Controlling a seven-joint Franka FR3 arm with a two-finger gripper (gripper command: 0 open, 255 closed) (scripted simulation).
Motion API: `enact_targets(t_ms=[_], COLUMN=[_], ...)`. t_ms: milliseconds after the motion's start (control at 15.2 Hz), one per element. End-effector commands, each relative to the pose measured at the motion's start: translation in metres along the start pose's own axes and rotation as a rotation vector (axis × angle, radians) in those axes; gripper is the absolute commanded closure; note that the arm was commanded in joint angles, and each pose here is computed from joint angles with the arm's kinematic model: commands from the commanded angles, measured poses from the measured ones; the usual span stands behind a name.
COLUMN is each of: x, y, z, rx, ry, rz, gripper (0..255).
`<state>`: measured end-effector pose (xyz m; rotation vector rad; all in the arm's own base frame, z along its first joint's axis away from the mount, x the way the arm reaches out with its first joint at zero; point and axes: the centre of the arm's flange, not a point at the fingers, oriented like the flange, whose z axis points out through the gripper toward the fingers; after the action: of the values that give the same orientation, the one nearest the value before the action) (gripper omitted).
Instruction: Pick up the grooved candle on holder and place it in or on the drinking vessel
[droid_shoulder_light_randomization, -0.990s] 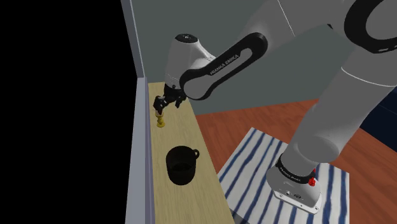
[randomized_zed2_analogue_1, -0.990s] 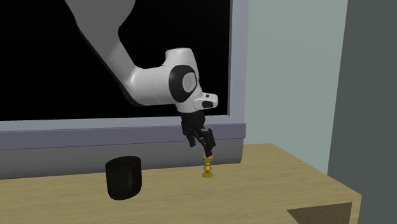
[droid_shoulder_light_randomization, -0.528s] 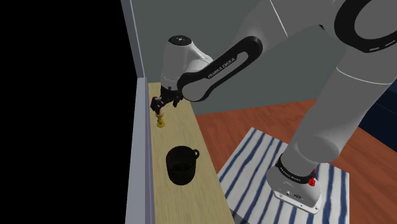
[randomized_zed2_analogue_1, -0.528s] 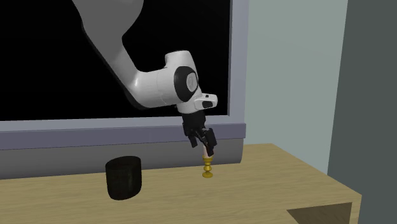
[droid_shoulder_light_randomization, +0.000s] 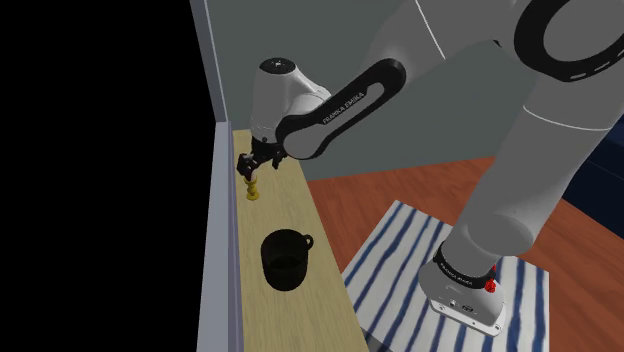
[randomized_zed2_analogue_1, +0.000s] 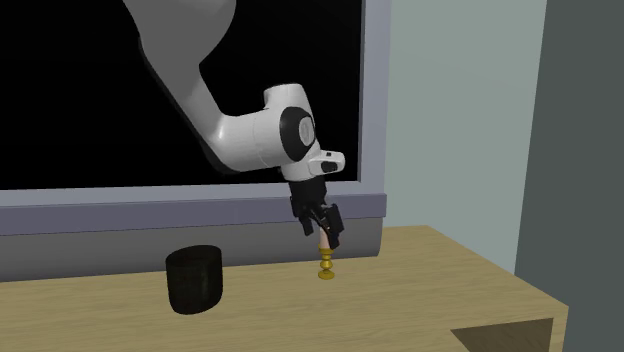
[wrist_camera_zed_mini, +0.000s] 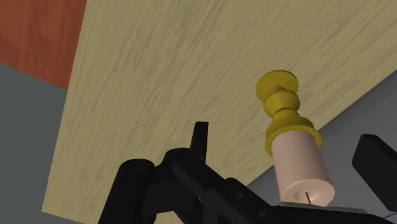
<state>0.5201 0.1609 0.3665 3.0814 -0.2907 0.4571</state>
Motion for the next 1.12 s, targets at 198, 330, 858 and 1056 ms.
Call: enact_targets(t_ms=[198,330,858,1056], x=[0.004,0.000,0.004,0.009], y=[-0.008,-0.010,-0.009,-0.009], z=[0.037,0.037,0.029,0.014], rx=[0.086,0.086,0.086,0.086], ry=[0.034,0.033,0.033,0.033], rz=[0.024,0.025,0.025,0.025], gripper=[255,255,255,255])
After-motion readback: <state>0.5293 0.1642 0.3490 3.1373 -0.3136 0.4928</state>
